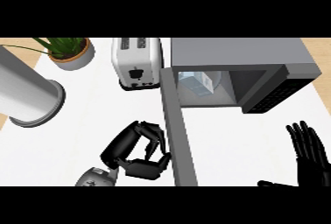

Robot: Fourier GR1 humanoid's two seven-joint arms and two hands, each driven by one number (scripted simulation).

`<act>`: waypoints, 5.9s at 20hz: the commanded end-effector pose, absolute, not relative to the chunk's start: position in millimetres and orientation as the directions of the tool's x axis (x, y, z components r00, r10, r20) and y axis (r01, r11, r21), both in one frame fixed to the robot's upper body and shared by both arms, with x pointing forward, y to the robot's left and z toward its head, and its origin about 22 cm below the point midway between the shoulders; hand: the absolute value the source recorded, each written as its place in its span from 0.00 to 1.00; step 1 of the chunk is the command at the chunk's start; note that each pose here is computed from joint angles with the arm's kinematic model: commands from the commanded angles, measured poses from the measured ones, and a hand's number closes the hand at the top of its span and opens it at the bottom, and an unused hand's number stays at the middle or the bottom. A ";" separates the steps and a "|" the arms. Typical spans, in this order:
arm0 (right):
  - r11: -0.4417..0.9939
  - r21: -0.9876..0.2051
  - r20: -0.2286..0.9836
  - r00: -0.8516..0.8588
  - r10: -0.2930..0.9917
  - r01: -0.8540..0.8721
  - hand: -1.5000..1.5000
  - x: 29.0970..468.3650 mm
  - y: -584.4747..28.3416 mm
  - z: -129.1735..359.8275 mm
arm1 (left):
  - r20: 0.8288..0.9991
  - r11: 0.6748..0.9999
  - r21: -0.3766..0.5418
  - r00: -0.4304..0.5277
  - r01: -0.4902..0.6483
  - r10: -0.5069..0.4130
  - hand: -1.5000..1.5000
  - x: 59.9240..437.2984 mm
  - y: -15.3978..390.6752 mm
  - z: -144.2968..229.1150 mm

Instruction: Pick up the milk, place it into the microwave and close the microwave

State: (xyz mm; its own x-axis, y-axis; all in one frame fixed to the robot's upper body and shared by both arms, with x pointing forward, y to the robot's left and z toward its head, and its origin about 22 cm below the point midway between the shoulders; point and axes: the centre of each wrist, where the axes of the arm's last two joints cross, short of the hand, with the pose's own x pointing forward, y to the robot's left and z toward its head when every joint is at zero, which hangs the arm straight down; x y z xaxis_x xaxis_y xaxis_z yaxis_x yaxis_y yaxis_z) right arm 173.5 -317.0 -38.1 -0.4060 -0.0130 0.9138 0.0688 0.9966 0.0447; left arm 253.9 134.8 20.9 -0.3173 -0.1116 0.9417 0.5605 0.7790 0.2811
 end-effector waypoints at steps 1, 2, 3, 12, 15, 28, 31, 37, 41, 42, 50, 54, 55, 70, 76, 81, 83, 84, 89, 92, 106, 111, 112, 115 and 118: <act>0.998 0.032 0.905 -0.425 -0.009 0.046 0.00 160.7 -327.9 -26.4 | 0.926 0.724 0.345 -0.342 0.598 -0.160 1.00 262.8 80.5 20.0; 0.999 0.015 0.894 -0.448 0.006 0.043 0.00 175.8 -332.2 -18.3 | 0.914 0.702 0.381 -0.359 0.601 -0.189 1.00 264.3 77.0 6.1; 0.999 0.033 0.895 -0.446 -0.015 0.033 0.00 169.3 -341.3 -14.1 | 0.916 0.684 0.379 -0.358 0.623 -0.181 1.00 254.6 65.4 7.9; 0.994 0.060 0.862 -0.498 -0.096 -0.088 0.00 188.3 -333.5 33.3 | 0.923 0.649 0.381 -0.226 0.658 -0.312 1.00 264.7 21.1 -18.7; 0.991 0.057 0.851 -0.512 -0.112 -0.123 0.00 193.0 -325.9 40.4 | 0.924 0.620 0.370 -0.206 0.692 -0.321 0.00 264.5 9.8 -17.3; 0.924 -0.002 0.802 -0.552 -0.226 -0.382 0.00 210.2 -308.7 87.7 | 0.959 0.785 0.205 -0.281 0.584 -0.042 1.00 309.9 -4.0 39.5; 0.923 -0.023 0.809 -0.549 -0.208 -0.383 0.00 210.5 -312.6 93.8 | 0.955 0.804 0.204 -0.293 0.559 -0.038 1.00 322.7 -6.9 52.4; 0.901 -0.026 0.803 -0.546 -0.239 -0.432 0.00 213.5 -312.8 106.8 | 0.951 0.831 0.198 -0.308 0.520 -0.034 1.00 341.4 -12.4 73.3; 0.890 -0.040 0.801 -0.547 -0.243 -0.454 0.00 216.6 -311.7 116.5 | 0.948 0.847 0.203 -0.316 0.491 -0.045 1.00 352.8 -13.9 83.4; 0.883 -0.049 0.800 -0.547 -0.245 -0.466 0.00 216.0 -311.7 120.2 | 0.943 0.852 0.214 -0.330 0.478 -0.052 1.00 354.2 -13.7 83.0; 0.873 -0.073 0.792 -0.560 -0.244 -0.483 0.00 221.8 -314.7 136.9 | 0.945 0.880 0.190 -0.324 0.436 -0.044 1.00 361.8 -15.2 91.7; 0.879 -0.074 0.797 -0.559 -0.232 -0.471 0.00 223.8 -321.6 142.6 | 0.945 0.888 0.184 -0.324 0.421 -0.043 1.00 361.7 -16.1 92.4; 0.877 -0.075 0.802 -0.551 -0.230 -0.475 0.00 223.5 -322.0 142.2 | 0.944 0.892 0.186 -0.328 0.413 -0.045 1.00 361.3 -17.2 93.9; 0.876 -0.157 0.795 -0.585 -0.162 -0.456 0.00 232.4 -338.8 173.8 | 0.941 0.919 0.160 -0.337 0.360 -0.032 1.00 356.4 -19.3 91.5; 0.871 -0.134 0.795 -0.575 -0.190 -0.472 0.00 234.8 -341.6 176.3 | 0.935 0.926 0.167 -0.353 0.339 -0.039 1.00 354.6 -21.0 91.5; 0.868 -0.132 0.794 -0.575 -0.196 -0.479 0.00 236.7 -345.3 182.3 | 0.934 0.932 0.154 -0.355 0.329 -0.029 1.00 352.7 -21.2 90.0; 0.866 -0.137 0.790 -0.580 -0.198 -0.481 0.00 235.5 -347.2 184.1 | 0.935 0.936 0.155 -0.354 0.315 -0.035 1.00 353.0 -19.7 87.1; 0.872 -0.121 0.788 -0.580 -0.206 -0.474 0.00 237.0 -347.8 183.3 | 0.931 0.935 0.155 -0.363 0.318 -0.031 1.00 354.2 -20.9 91.0; 0.874 -0.097 0.793 -0.567 -0.221 -0.476 0.00 238.0 -349.4 183.4 | 0.968 0.995 0.046 -0.252 0.094 -0.021 1.00 362.2 -2.7 77.3; 0.884 -0.107 0.793 -0.575 -0.200 -0.455 0.00 236.9 -356.9 188.8 | 0.977 0.998 0.054 -0.207 0.043 -0.044 1.00 368.9 1.8 73.5; 0.918 -0.114 0.763 -0.625 -0.164 -0.380 0.00 223.6 -375.3 209.8 | 0.978 0.986 0.147 -0.157 0.077 -0.134 1.00 386.6 43.6 50.1; 0.926 -0.111 0.765 -0.626 -0.153 -0.361 0.00 217.6 -379.0 213.0 | 0.978 0.987 0.146 -0.163 0.068 -0.133 0.00 390.8 53.3 49.0; 0.929 -0.105 0.758 -0.634 -0.157 -0.355 0.00 217.0 -380.6 213.6 | 0.980 0.988 0.133 -0.157 0.072 -0.121 0.00 391.7 56.8 48.8; 0.933 -0.109 0.766 -0.627 -0.141 -0.344 0.00 213.0 -382.5 214.0 | 0.982 0.987 0.133 -0.147 0.086 -0.119 0.00 390.8 56.3 46.0; 0.928 -0.109 0.767 -0.624 -0.149 -0.355 0.00 210.2 -380.7 216.9 | 0.982 0.985 0.133 -0.150 0.105 -0.117 0.00 390.4 53.0 46.7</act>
